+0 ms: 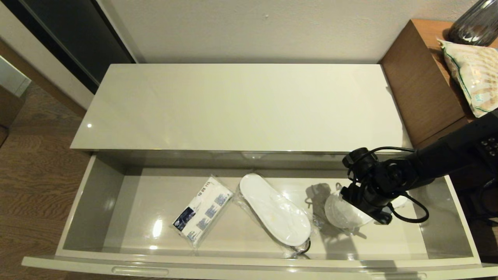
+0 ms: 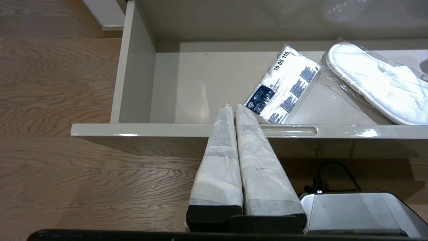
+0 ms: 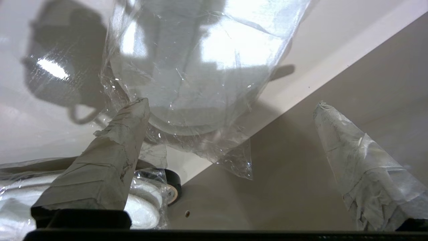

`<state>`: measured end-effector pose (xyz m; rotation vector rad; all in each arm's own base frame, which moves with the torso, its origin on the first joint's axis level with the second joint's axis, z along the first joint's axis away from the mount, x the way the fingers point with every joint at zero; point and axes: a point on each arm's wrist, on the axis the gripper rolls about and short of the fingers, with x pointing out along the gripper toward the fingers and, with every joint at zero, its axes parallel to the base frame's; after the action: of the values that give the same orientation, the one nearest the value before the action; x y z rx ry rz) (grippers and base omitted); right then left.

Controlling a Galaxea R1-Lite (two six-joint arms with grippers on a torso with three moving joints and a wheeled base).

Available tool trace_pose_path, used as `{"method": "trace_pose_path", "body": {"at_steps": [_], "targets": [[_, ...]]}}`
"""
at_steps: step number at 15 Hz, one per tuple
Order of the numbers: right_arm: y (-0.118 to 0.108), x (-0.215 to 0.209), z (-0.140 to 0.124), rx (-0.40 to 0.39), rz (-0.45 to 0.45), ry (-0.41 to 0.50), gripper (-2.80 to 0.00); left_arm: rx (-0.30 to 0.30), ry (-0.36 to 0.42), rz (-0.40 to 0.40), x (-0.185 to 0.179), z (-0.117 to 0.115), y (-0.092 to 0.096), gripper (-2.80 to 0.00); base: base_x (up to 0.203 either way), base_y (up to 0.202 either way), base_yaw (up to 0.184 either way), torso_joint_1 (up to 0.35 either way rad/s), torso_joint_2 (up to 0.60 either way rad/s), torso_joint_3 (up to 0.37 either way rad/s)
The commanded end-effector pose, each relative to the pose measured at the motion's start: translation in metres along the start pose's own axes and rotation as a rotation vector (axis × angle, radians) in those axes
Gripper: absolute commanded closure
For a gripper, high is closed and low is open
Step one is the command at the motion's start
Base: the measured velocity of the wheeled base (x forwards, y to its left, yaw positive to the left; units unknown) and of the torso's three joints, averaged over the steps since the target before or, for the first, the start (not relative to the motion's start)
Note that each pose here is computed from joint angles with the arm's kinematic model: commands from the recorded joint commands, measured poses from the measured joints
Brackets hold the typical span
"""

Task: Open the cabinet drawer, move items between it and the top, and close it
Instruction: Take out the disposable slippers from the drawer

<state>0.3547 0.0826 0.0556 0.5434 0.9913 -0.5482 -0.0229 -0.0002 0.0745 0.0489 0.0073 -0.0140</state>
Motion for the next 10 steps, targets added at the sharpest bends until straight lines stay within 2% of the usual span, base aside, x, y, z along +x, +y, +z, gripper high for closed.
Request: {"method": "trace_pose_path", "body": {"at_steps": [1,4,8,10], "targets": [[0.0,0.0,0.001,0.011,0.005,-0.005,-2.8,0.0,0.002,0.0,0.0,0.0,0.0,0.0,0.0,0.0,0.0,0.0,0.0,0.0],[0.009,0.03,0.004,0.032,0.006,-0.018,-2.8,0.0,0.002,0.0,0.0,0.0,0.0,0.0,0.0,0.0,0.0,0.0,0.0,0.0],[0.017,0.062,0.012,0.069,0.064,-0.087,-2.8,0.0,0.002,0.0,0.0,0.0,0.0,0.0,0.0,0.0,0.0,0.0,0.0,0.0],[0.017,0.072,0.011,0.043,0.054,-0.082,-2.8,0.0,0.002,0.0,0.0,0.0,0.0,0.0,0.0,0.0,0.0,0.0,0.0,0.0]]}}
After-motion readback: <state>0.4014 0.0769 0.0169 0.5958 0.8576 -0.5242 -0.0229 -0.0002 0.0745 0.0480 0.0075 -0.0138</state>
